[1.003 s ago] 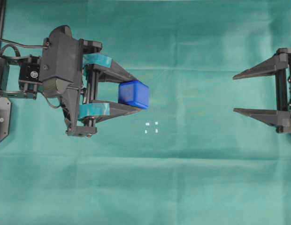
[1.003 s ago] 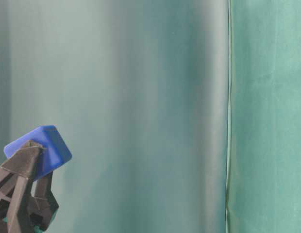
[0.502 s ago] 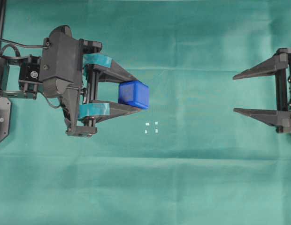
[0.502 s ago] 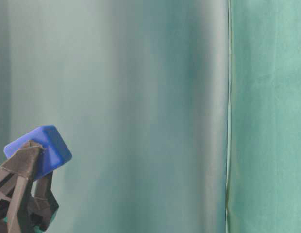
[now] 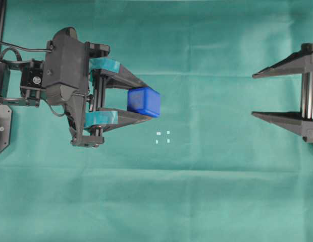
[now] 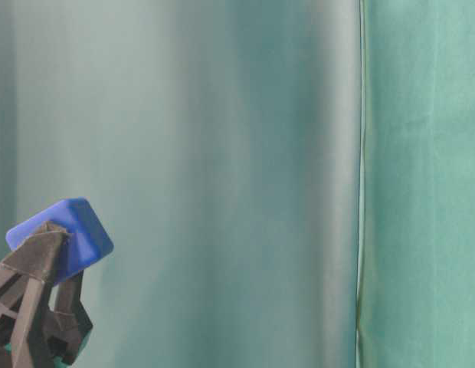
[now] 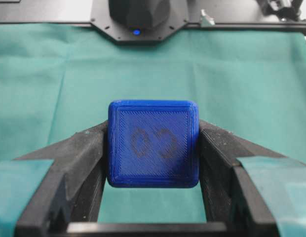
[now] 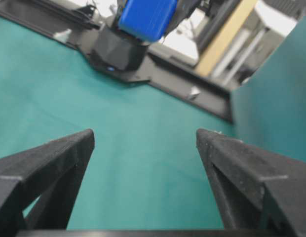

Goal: Handover the blue block to the right arm after grasping it with the left arm, then place it in the designated position.

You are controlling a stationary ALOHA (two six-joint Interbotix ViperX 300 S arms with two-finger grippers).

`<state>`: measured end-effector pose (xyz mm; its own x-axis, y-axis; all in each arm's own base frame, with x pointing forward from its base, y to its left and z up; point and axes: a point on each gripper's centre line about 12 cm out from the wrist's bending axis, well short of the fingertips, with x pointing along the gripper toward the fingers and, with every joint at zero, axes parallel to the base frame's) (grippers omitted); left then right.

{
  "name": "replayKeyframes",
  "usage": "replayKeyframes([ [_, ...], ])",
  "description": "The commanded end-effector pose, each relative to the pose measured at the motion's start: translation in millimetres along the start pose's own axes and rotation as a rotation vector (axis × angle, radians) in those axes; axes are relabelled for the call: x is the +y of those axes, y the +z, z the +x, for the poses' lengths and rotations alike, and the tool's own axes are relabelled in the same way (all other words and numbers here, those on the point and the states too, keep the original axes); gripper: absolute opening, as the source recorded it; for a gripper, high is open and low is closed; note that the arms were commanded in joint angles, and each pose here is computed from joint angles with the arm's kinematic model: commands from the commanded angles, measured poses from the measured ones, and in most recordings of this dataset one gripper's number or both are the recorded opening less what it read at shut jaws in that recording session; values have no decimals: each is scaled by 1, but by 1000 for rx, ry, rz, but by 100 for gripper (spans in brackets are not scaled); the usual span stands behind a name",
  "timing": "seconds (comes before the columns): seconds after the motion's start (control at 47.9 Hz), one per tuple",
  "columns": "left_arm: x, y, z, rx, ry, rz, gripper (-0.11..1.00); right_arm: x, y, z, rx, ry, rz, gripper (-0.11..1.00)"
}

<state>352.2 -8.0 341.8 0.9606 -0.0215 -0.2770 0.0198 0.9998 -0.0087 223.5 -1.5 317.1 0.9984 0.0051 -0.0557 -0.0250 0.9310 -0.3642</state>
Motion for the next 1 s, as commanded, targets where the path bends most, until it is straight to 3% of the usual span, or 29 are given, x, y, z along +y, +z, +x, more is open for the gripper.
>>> replayKeyframes([
  [0.0, -1, 10, -6, -32, -2, 0, 47, -6, 14, 1, -20, -11, -88, 94],
  [0.334, -1, 10, -6, -34, -2, 0, 47, -5, 17, 3, -19, 2, -531, 93],
  [0.564, -1, 10, -6, -32, -2, 0, 47, -2, 13, 8, -8, 26, -779, 93],
  [0.69, -1, 9, -5, -29, -1, 2, 47, -2, 15, 8, -25, 28, -821, 93],
  [0.982, -1, 9, -6, -29, -1, 2, 47, -1, 20, 8, -60, 28, -832, 93],
])
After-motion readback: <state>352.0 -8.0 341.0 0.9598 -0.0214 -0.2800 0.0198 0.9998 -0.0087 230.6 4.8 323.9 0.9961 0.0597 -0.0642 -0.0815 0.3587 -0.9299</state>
